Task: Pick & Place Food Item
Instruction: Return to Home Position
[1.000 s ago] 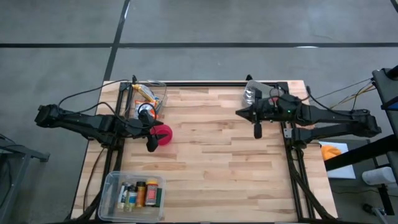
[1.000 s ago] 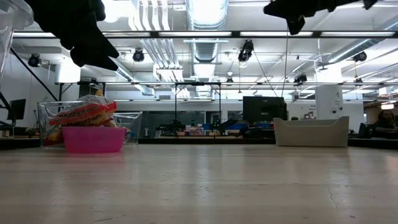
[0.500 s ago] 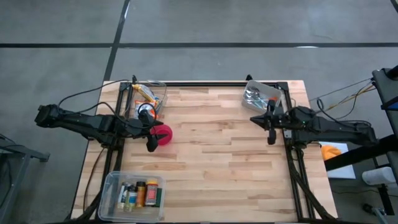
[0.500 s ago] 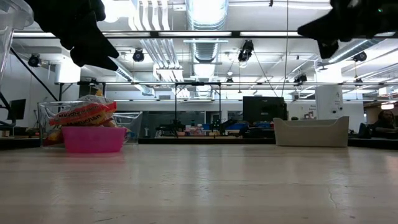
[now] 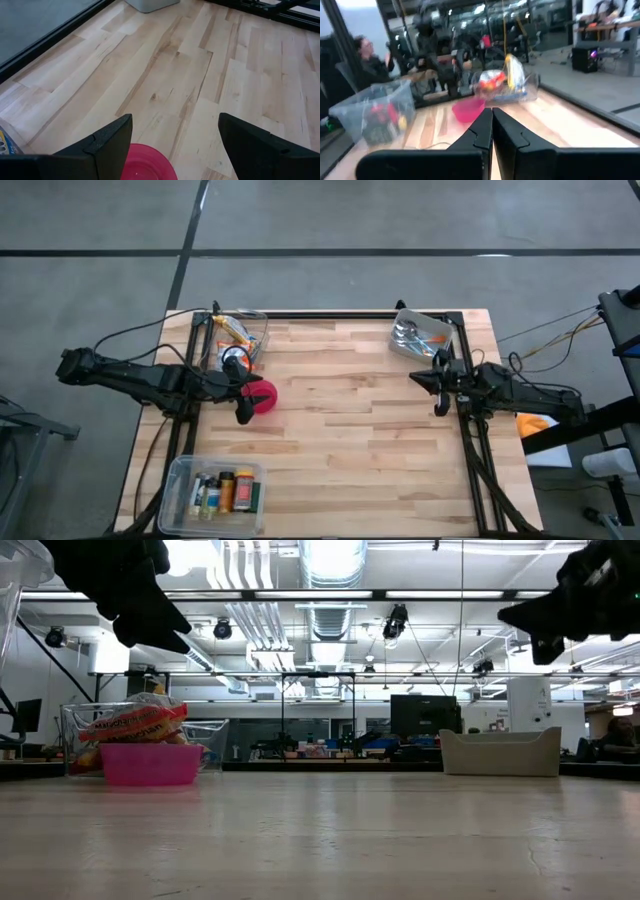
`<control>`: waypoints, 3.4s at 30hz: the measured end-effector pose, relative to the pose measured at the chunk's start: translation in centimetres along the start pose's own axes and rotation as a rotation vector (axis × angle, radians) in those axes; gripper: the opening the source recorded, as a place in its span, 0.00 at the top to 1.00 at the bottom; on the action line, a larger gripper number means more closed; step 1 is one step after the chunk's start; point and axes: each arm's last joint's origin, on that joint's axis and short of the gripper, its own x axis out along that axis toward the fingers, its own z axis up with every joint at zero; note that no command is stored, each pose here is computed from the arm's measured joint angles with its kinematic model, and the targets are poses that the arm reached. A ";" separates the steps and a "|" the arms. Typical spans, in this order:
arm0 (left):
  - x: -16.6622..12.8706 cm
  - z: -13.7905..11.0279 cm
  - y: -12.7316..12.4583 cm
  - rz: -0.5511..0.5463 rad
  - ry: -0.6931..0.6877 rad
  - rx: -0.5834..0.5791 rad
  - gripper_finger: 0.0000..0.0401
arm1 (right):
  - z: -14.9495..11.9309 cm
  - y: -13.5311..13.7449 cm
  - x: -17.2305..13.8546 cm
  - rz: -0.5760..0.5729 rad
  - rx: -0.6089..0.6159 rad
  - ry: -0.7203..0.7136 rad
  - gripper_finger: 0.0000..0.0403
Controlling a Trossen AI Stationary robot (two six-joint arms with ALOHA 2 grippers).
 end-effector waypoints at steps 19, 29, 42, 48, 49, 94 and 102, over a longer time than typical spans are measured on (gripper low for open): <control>0.0 0.0 0.0 0.000 0.000 0.000 0.26 | -2.5 -0.3 0.4 0.057 0.055 0.081 0.98; 0.0 0.0 0.0 0.001 0.000 0.000 0.26 | -2.6 -0.4 0.5 0.055 0.054 0.086 0.98; 0.0 0.0 0.0 0.000 0.000 0.000 0.26 | -2.6 -0.3 0.5 0.055 0.054 0.087 0.98; 0.0 0.0 0.0 0.001 0.000 0.000 0.26 | -2.6 -0.4 0.5 0.055 0.054 0.087 0.98; 0.0 0.0 0.0 0.000 0.000 0.000 0.26 | -2.6 -0.3 0.5 0.055 0.054 0.087 0.98; -1.2 -9.3 3.5 -0.411 -0.575 0.085 0.26 | -2.6 -0.3 0.5 0.058 0.054 0.093 0.98; -1.2 -9.3 3.5 -0.412 -0.574 0.082 0.26 | -2.6 -0.3 0.5 0.058 0.054 0.093 0.98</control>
